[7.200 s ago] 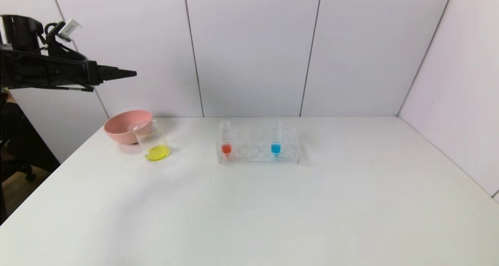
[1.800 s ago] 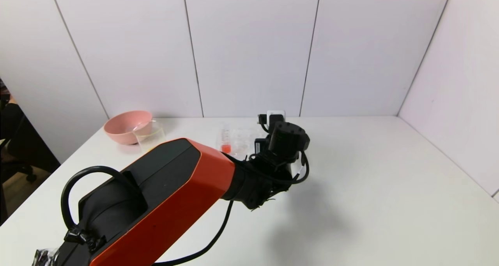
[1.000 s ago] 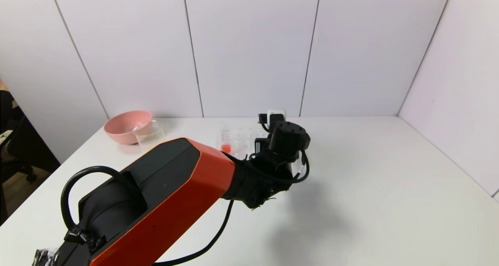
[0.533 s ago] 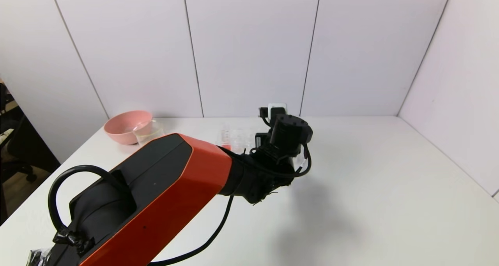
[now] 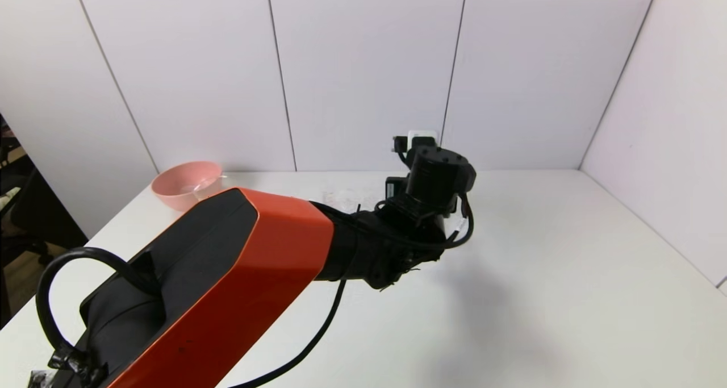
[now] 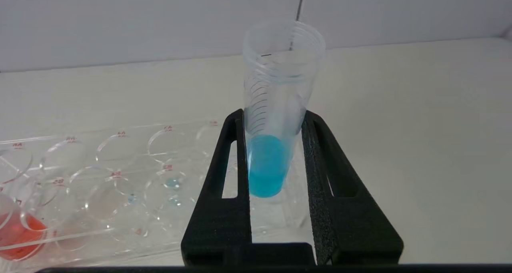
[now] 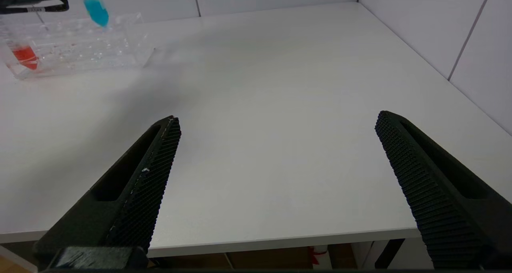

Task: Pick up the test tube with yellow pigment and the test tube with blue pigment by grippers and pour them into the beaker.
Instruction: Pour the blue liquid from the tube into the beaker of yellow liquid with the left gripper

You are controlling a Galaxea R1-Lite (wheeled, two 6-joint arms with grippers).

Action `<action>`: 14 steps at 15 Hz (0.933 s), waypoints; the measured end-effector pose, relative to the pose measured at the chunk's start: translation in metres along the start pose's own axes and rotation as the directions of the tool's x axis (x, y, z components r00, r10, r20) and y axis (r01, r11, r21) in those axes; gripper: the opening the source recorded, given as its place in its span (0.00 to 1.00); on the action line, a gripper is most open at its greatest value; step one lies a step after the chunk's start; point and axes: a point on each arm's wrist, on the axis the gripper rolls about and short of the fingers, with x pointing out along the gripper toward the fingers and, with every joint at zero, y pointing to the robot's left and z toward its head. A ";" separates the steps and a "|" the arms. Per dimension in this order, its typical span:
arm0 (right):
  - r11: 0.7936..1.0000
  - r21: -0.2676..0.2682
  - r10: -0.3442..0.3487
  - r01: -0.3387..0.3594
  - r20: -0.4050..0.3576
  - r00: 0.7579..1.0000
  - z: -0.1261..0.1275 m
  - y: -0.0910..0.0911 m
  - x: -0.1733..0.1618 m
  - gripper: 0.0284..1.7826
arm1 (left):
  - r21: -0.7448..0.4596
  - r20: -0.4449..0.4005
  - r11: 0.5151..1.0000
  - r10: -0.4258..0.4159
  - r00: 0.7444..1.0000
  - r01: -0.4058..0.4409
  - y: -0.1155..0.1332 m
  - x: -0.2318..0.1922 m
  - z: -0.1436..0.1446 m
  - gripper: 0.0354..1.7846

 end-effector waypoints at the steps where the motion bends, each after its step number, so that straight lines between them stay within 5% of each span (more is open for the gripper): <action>1: 1.000 0.000 0.000 0.000 0.000 1.000 0.000 0.000 0.000 1.00 | -0.001 0.004 1.000 -0.002 1.000 0.002 -0.001 -0.001 0.002 0.22; 8: 1.000 0.000 0.000 0.000 0.000 1.000 0.000 0.000 0.000 1.00 | 0.027 0.040 1.000 0.001 0.999 -0.002 0.002 -0.006 0.026 0.22; 14: 1.000 0.000 0.000 0.000 0.000 1.000 0.000 0.000 0.000 1.00 | 0.109 0.086 0.994 0.011 0.996 -0.020 0.021 -0.018 0.076 0.22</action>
